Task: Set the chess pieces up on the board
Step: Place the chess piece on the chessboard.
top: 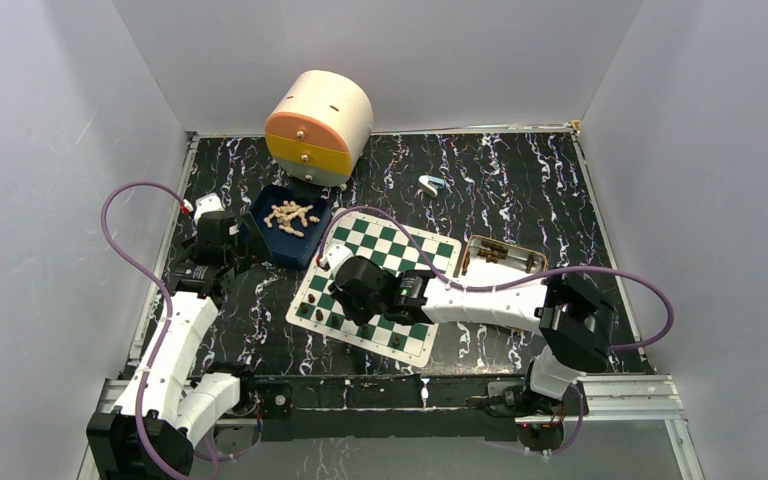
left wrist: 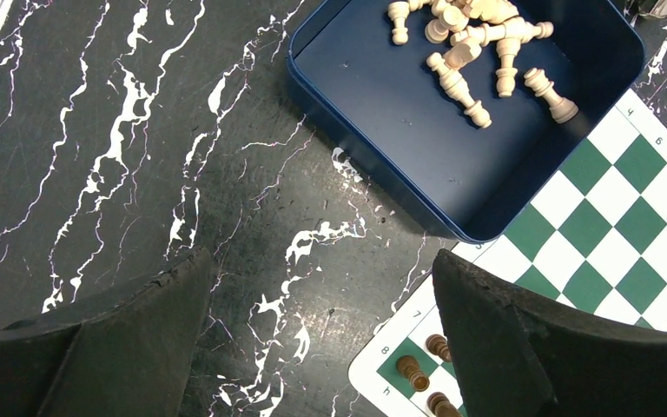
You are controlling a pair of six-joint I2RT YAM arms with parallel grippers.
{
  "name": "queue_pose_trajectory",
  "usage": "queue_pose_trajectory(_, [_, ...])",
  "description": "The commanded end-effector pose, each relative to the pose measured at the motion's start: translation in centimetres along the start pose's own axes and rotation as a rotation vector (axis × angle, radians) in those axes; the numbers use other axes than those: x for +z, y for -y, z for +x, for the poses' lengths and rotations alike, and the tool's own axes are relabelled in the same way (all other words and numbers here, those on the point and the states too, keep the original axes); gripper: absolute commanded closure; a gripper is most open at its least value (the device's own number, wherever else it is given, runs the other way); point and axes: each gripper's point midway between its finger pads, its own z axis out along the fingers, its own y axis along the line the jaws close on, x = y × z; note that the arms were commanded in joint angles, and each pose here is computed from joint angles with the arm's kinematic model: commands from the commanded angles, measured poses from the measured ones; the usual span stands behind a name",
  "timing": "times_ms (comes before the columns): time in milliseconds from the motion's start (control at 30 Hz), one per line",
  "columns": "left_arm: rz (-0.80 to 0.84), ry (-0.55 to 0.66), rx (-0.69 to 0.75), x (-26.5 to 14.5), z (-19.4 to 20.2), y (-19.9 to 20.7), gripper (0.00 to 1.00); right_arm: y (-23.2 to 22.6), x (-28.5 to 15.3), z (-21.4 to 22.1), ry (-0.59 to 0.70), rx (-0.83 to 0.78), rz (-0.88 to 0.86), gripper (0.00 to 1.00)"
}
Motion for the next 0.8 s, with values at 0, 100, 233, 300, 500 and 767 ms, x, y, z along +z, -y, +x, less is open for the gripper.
queue_pose_trajectory(0, [-0.013, 0.031, 0.010, -0.4, -0.7, -0.4, 0.05, -1.4, 0.0, -2.6, 0.080, 0.016, -0.033, 0.81])
queue_pose_trajectory(100, [-0.006, 0.027, 0.015, -0.4, -0.6, -0.3, 0.05, -1.5, 0.5, -2.1, 0.076, 0.021, -0.029, 0.82])
queue_pose_trajectory(233, [-0.004, 0.023, 0.020, -0.4, -0.5, -0.3, 0.05, -1.5, 0.9, -1.4, 0.061, 0.025, -0.024, 0.81])
queue_pose_trajectory(300, [-0.001, 0.025, 0.021, -0.5, -0.5, -0.3, 0.05, -1.7, 1.1, -1.1, 0.050, 0.023, -0.029, 0.81])
queue_pose_trajectory(500, [0.003, 0.023, 0.023, -0.4, -0.5, -0.2, 0.05, -1.8, 1.5, 0.2, 0.016, 0.027, -0.019, 0.81])
queue_pose_trajectory(767, [0.005, 0.022, 0.025, -0.4, -0.5, -0.2, 0.05, -1.3, 1.9, 1.2, -0.008, 0.021, 0.014, 0.81])
